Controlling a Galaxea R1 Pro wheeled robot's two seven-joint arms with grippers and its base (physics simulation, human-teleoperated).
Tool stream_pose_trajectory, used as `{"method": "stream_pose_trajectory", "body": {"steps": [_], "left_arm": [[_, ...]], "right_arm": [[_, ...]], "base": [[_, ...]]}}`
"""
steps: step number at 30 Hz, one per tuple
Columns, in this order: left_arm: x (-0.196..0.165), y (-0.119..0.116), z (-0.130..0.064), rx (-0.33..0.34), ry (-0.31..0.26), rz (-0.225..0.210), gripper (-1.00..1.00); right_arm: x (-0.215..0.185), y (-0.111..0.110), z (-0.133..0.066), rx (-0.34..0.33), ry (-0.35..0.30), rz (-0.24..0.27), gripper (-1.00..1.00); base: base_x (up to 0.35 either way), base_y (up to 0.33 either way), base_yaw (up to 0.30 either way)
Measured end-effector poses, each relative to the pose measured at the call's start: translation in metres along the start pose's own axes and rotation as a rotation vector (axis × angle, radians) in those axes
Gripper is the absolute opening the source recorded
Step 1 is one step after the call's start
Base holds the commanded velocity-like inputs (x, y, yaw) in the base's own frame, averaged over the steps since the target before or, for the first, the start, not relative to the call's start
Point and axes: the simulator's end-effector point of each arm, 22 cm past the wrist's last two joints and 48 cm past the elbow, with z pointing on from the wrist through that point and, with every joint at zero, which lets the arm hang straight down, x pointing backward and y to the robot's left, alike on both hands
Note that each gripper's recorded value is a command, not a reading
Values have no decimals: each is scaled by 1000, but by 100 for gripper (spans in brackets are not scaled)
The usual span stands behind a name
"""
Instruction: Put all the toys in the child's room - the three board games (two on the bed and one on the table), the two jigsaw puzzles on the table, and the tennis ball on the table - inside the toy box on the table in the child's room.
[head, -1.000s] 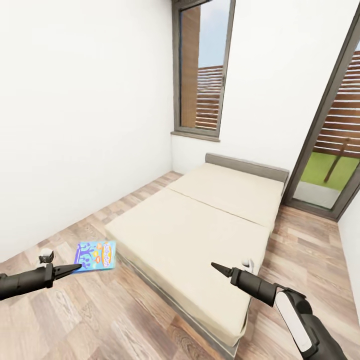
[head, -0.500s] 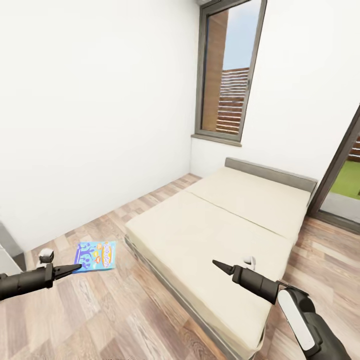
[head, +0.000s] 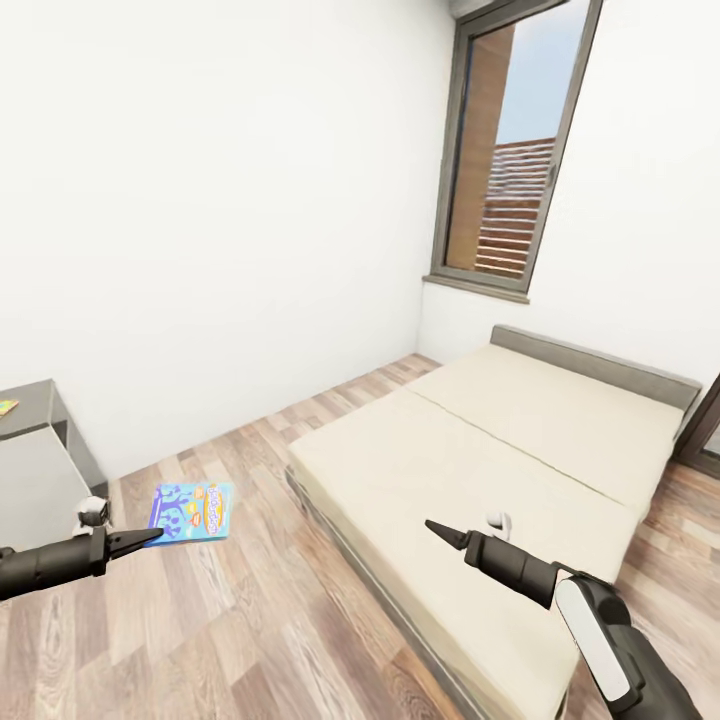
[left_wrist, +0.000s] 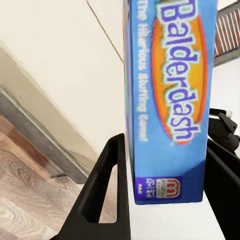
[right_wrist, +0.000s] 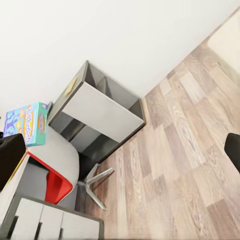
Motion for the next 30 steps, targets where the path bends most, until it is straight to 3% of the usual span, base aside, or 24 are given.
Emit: {"method": "stream_pose_trajectory", "body": {"steps": [30], "left_arm": [[-11,-37,-16,10,-9,14,-100]], "right_arm": [[-19,37,-12,-12,-11,-13,100]], "base": [[0,0,267]]}}
